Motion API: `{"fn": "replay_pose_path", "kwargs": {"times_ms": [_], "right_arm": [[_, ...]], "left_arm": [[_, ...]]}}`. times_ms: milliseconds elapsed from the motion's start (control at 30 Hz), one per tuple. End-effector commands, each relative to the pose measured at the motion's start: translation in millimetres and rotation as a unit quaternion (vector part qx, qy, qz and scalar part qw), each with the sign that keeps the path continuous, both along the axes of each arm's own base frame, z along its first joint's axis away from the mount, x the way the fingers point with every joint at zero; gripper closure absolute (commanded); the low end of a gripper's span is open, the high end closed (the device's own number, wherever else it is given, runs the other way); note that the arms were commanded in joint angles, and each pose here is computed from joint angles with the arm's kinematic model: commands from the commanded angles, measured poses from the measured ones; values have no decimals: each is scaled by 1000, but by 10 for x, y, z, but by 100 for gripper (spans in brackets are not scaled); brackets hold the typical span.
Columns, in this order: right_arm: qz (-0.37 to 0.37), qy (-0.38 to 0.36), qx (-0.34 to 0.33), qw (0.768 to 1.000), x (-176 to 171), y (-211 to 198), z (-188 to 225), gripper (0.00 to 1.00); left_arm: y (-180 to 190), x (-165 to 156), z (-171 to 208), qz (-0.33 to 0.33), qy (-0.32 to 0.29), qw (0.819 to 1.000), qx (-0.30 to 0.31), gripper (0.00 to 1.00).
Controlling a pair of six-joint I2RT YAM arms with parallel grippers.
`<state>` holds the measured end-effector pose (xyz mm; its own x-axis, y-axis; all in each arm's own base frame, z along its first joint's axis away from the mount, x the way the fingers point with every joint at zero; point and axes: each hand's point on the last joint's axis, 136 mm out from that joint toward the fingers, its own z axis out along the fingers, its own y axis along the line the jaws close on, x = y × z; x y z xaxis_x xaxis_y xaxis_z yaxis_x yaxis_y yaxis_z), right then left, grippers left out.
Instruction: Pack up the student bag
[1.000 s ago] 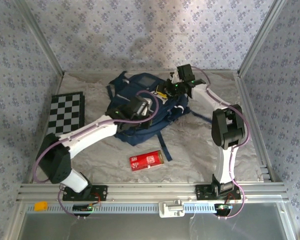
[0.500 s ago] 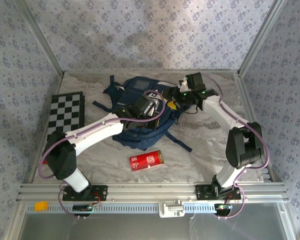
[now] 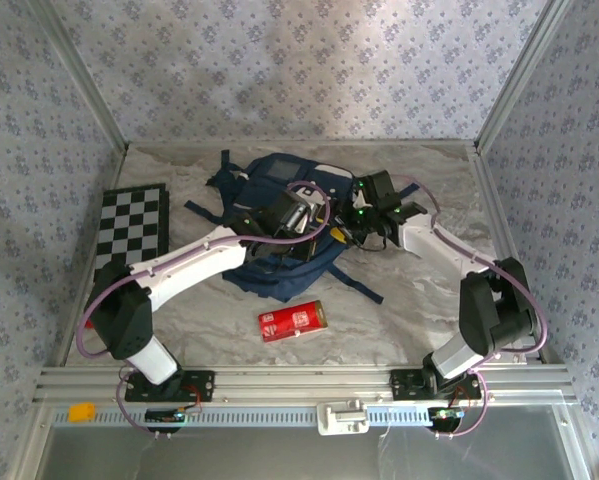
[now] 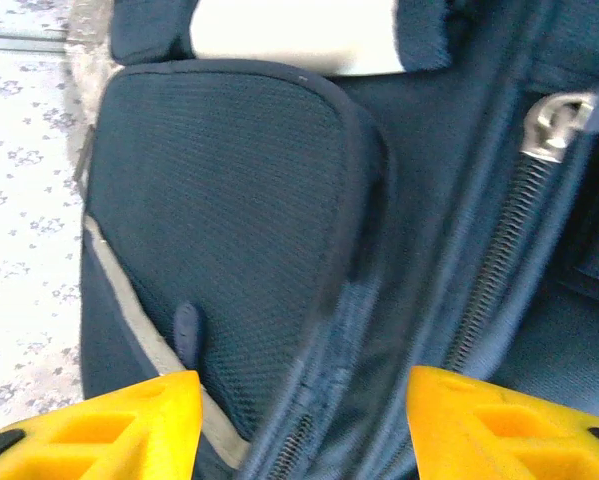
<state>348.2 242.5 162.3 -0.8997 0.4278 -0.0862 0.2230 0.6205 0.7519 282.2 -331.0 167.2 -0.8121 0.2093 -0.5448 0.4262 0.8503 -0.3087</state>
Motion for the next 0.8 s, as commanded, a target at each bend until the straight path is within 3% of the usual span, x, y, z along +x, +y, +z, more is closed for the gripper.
{"fn": "replay_pose_path", "kwargs": {"times_ms": [0, 300, 533, 633, 767], "right_arm": [[-17, 3, -9, 1000, -89, -82, 47, 41], [-10, 8, 43, 999, -91, 200, 29, 53], [-14, 0, 45, 999, 16, 149, 18, 75], [-13, -3, 39, 999, 55, 70, 16, 90], [-8, -7, 41, 999, 106, -40, 43, 98]], "left_arm": [[-72, 97, 262, -8, -38, 999, -22, 100], [-122, 93, 264, -14, -35, 999, -30, 100], [-147, 54, 273, -27, -29, 999, -33, 100], [-103, 20, 252, -34, -26, 999, -20, 100], [11, -58, 225, -42, -24, 999, -3, 100]]}}
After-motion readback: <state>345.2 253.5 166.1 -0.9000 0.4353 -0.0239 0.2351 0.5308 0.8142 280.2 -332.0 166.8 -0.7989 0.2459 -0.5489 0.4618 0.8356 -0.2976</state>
